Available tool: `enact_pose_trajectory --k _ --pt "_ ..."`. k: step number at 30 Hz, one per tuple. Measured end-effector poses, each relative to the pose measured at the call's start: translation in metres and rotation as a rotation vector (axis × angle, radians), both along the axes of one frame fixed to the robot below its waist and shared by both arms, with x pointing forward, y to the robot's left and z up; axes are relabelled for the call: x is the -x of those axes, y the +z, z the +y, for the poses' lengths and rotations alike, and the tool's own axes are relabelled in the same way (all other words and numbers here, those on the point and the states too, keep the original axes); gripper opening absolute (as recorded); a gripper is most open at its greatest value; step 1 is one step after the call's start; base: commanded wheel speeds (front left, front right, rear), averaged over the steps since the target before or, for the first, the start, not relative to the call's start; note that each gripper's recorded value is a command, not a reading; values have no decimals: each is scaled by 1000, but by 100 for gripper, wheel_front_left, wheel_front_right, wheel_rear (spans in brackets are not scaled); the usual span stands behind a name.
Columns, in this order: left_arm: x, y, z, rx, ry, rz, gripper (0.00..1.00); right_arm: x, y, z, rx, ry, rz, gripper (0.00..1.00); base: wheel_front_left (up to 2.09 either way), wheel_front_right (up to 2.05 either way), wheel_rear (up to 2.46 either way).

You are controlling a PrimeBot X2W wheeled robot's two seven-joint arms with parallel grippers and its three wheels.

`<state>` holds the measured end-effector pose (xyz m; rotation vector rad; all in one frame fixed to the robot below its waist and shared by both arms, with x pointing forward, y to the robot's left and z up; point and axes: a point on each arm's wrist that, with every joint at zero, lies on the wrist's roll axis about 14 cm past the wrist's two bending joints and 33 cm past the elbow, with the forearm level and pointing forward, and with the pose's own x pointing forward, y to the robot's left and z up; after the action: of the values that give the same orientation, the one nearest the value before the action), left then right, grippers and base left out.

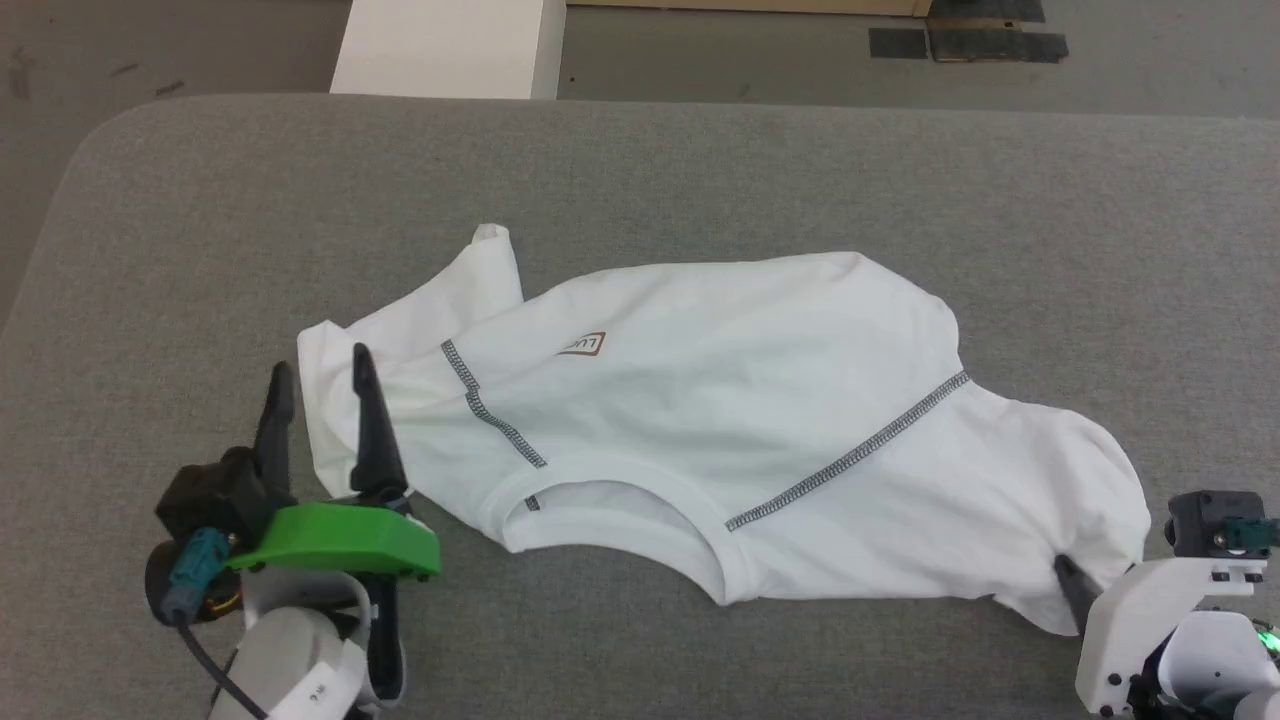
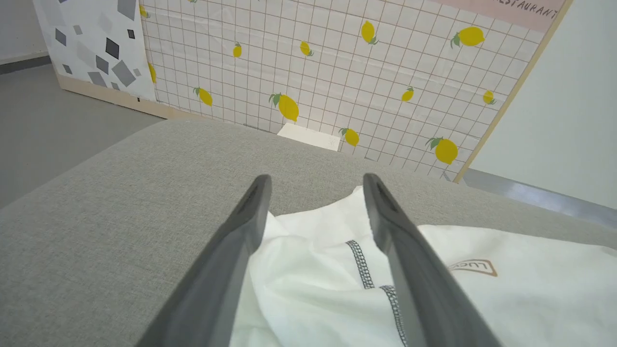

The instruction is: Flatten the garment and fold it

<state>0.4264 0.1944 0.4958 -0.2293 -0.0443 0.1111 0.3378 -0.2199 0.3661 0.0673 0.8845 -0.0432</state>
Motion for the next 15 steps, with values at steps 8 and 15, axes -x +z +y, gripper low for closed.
enact_pose_trajectory --k 8,15 --pt "0 -10 -8 6 -33 15 100 -44 31 -55 183 -73 -141 0 0 0 0" --pt "1 -22 -9 -4 -51 41 100 -76 57 -125 335 -160 -211 0 0 0 0"
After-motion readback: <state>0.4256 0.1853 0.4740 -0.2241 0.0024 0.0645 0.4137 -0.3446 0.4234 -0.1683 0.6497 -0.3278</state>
